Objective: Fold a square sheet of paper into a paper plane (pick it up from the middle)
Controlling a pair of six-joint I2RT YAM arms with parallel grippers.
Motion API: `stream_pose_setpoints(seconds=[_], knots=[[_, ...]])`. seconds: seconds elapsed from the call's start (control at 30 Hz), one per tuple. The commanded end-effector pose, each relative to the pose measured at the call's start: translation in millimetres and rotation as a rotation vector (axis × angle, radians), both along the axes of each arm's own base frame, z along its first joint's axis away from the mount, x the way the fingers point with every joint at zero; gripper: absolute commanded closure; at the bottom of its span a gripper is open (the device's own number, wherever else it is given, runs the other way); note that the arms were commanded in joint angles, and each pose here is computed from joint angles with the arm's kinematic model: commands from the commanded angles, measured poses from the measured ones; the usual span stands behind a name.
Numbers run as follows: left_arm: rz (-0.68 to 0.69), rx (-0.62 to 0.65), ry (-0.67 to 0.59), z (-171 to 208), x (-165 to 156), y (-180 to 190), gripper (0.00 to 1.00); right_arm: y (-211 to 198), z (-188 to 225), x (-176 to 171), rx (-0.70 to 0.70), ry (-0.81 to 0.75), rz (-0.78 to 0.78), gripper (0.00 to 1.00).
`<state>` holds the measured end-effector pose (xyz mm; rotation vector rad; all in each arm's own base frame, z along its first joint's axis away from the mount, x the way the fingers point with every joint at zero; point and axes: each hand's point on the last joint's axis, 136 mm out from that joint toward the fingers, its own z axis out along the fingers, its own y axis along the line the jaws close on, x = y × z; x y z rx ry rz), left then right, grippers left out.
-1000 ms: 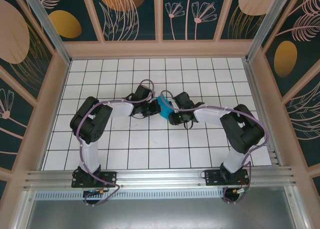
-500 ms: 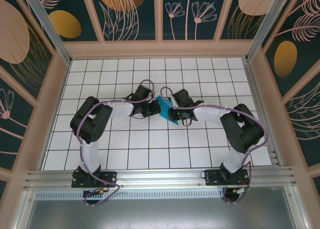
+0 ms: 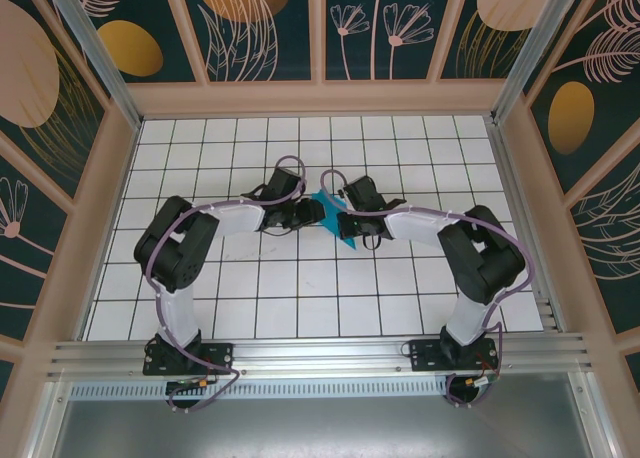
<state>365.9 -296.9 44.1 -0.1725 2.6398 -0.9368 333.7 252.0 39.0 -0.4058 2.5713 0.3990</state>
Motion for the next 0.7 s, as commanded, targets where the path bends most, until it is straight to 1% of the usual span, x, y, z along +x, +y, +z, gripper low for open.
stream_pose_setpoints(seconds=[0.0, 0.1, 0.17, 0.3, 0.43, 0.57, 0.67], knots=[[0.094, 0.025, -0.058, 24.2, 12.2, 17.2, 0.52, -14.6, 26.1, 16.2, -0.006, -0.073, -0.145, 0.98], [0.16, 0.058, -0.062, 21.3, 14.5, 32.0, 0.47, -23.5, 22.7, 16.6, -0.006, -0.064, -0.229, 0.97], [0.189, 0.075, -0.061, 18.3, 14.4, 39.4, 0.45, -25.9, 18.9, 15.8, -0.003, -0.053, -0.258, 0.97], [0.215, 0.091, -0.06, 15.0, 13.6, 46.5, 0.4, -32.5, 10.5, 16.9, -0.032, -0.029, -0.313, 0.95], [0.219, 0.106, -0.06, 12.2, 12.7, 49.2, 0.35, -30.5, 4.1, 17.6, -0.034, -0.006, -0.325, 0.92], [0.219, 0.124, -0.066, 9.7, 11.9, 52.4, 0.27, -27.1, -3.7, 16.4, -0.033, 0.021, -0.318, 0.87], [0.226, 0.137, -0.082, 11.8, 11.8, 56.4, 0.21, -26.4, -7.4, 16.7, -0.039, 0.031, -0.312, 0.86]])
